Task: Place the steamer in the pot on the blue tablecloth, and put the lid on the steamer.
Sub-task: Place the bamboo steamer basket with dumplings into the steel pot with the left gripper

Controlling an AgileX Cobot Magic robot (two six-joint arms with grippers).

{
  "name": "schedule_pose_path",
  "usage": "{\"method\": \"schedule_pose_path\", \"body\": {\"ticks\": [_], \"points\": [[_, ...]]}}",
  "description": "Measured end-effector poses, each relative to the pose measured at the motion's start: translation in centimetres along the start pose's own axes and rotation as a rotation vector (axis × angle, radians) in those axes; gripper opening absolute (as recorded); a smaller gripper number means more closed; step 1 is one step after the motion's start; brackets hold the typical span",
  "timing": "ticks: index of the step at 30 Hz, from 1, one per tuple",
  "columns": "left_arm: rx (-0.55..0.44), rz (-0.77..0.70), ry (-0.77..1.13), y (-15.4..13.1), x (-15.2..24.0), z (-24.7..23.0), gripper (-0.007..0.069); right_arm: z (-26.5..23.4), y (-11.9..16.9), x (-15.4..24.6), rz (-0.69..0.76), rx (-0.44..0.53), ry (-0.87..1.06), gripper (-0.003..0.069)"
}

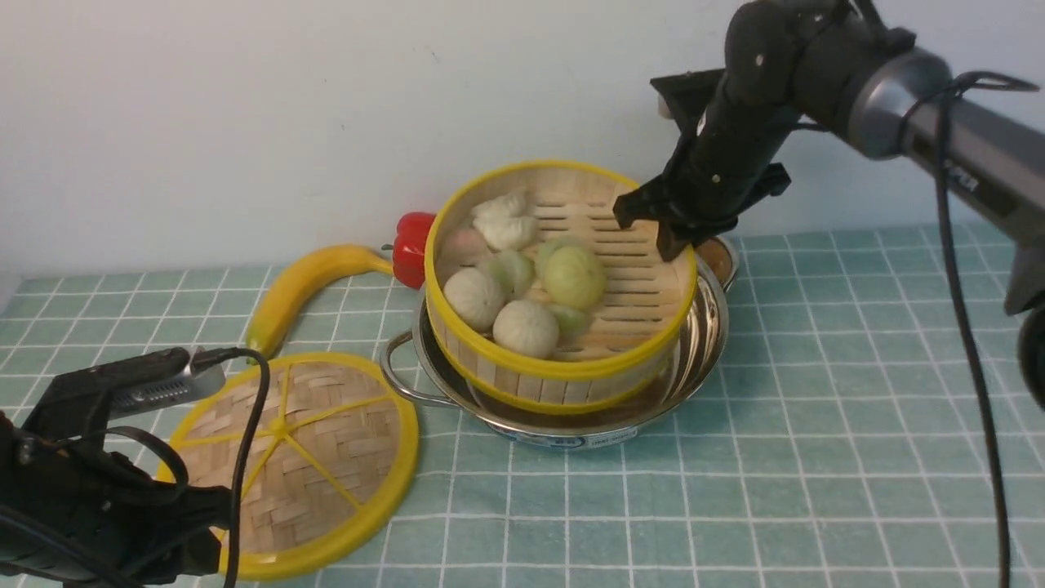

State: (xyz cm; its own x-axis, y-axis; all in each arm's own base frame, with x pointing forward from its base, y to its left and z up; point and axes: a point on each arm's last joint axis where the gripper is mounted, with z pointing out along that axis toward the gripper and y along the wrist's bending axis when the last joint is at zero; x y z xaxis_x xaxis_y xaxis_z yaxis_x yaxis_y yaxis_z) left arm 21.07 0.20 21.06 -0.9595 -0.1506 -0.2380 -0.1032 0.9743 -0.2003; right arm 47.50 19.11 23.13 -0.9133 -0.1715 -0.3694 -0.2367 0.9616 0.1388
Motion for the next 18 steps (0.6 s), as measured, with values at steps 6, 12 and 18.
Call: {"method": "schedule_pose_path", "body": {"ticks": [6,12,18], "points": [[0.001,0.004,0.000,0.0,0.0,0.0,0.0243,2.3,-0.5,0.2,0.010,0.039,0.027,0.0057],[0.004,0.014,-0.010,0.0,-0.1,0.0,0.0243,4.2,-0.9,0.6,0.009,0.056,0.061,0.0057],[0.003,0.020,-0.021,0.0,-0.2,0.0,0.0243,5.0,-0.9,0.7,0.015,0.056,0.073,0.0057]]}}
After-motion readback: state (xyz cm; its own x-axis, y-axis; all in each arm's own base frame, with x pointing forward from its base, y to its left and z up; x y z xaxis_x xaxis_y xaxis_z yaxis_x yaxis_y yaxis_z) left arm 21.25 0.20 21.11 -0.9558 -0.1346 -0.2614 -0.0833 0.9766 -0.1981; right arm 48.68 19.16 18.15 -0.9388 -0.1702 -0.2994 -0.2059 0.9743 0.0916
